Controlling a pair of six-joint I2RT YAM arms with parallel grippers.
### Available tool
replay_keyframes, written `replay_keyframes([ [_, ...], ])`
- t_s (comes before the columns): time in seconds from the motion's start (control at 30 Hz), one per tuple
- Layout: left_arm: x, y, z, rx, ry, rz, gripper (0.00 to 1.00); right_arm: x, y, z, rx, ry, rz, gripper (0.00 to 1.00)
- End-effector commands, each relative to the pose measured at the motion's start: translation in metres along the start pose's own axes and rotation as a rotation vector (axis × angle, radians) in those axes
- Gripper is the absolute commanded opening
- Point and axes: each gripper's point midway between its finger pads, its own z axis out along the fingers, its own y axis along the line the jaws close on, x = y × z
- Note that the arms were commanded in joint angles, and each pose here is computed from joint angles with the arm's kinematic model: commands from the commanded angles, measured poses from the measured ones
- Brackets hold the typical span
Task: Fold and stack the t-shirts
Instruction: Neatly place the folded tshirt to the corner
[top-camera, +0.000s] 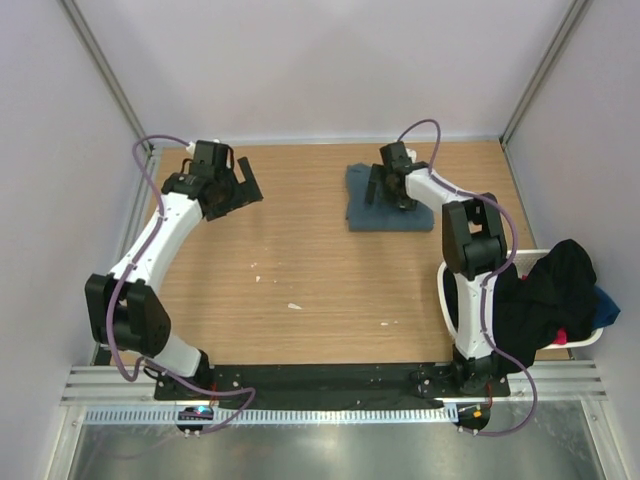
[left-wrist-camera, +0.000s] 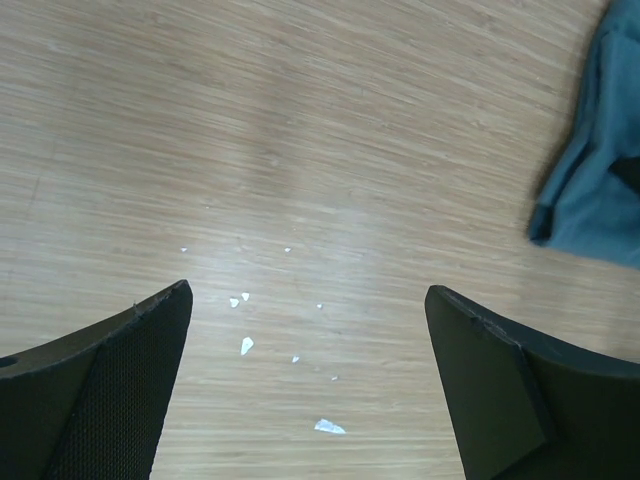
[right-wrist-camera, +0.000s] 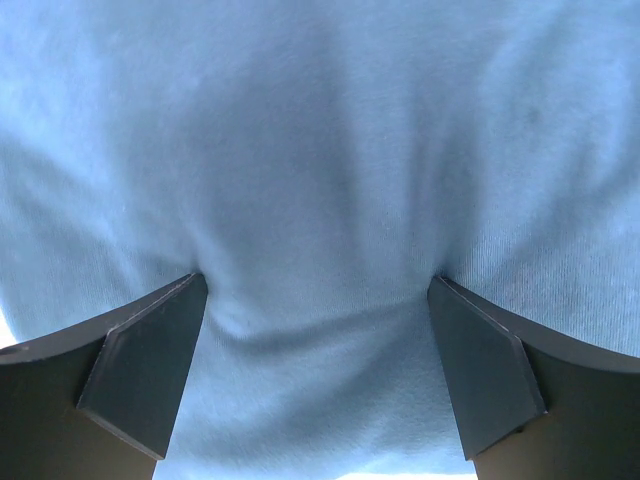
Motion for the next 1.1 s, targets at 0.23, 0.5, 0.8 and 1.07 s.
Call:
replay_keyframes([
  [0.23, 0.000, 0.022, -0.031, -0.073, -0.027, 0.096, 1.00, -0.043, -0.129, 0.046, 0.209, 0.069, -0.072, 1.00],
  [0.5, -0.007, 0.029, -0.037, -0.120, -0.047, 0.093, 1.00, -0.069, -0.206, 0.061, 0.290, 0.061, -0.145, 1.00],
  [0.8, -0.013, 0.032, -0.032, -0.166, -0.041, 0.080, 1.00, -0.089, -0.273, 0.069, 0.322, 0.052, -0.103, 1.00],
  [1.07, -0.018, 0.032, -0.025, -0.189, -0.030, 0.093, 1.00, -0.086, -0.292, 0.075, 0.365, 0.097, -0.214, 1.00],
])
